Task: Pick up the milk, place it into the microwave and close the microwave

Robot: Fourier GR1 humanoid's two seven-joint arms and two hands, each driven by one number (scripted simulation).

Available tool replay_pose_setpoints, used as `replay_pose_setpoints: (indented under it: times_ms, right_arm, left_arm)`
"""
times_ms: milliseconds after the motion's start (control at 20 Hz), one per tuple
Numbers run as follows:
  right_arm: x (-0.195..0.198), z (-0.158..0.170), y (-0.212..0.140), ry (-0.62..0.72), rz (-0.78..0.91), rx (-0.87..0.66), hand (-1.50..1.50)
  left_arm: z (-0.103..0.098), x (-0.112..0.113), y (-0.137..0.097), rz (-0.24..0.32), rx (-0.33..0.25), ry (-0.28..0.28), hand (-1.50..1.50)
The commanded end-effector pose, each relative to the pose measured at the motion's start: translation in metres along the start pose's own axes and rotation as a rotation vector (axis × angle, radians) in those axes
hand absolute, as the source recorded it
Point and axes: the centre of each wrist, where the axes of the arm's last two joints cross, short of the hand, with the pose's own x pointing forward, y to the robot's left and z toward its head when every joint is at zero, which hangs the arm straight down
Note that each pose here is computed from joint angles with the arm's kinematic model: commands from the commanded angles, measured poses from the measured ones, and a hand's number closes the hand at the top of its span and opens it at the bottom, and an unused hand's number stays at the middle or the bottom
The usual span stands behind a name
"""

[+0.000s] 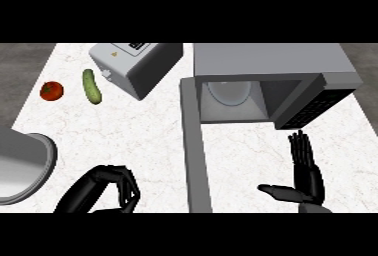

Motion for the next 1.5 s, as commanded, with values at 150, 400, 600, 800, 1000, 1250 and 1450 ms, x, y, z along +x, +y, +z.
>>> replay_pose_setpoints:
  times_ms: [150,400,600,800,1000,1250,1450]
  right_arm:
    - [0.046,0.036,-0.024,-0.038,-0.010,0.000,-1.50]
    - [0.088,0.061,-0.050,-0.042,-0.009,0.024,-1.50]
    - [0.119,0.050,-0.046,-0.059,-0.001,0.012,-1.50]
    - [0.144,0.058,-0.031,-0.084,-0.036,0.050,-1.50]
    - [0.163,0.066,-0.043,-0.109,-0.077,0.105,-1.50]
    - [0.181,0.043,-0.029,-0.129,-0.083,0.158,-1.50]
    - [0.196,0.042,-0.030,-0.127,-0.086,0.207,-1.50]
  left_arm:
    - [-0.018,-0.008,-0.026,-0.128,-0.201,0.037,1.50]
    - [-0.049,-0.035,-0.070,-0.076,-0.285,0.057,1.50]
    - [-0.052,-0.042,-0.120,-0.078,-0.313,0.034,1.50]
    - [-0.085,-0.045,-0.138,-0.103,-0.351,0.042,1.50]
    - [-0.110,-0.047,-0.156,-0.113,-0.358,0.051,1.50]
    - [-0.127,-0.044,-0.171,-0.169,-0.313,0.017,1.50]
    - [-0.141,-0.036,-0.171,-0.175,-0.262,0.027,1.50]
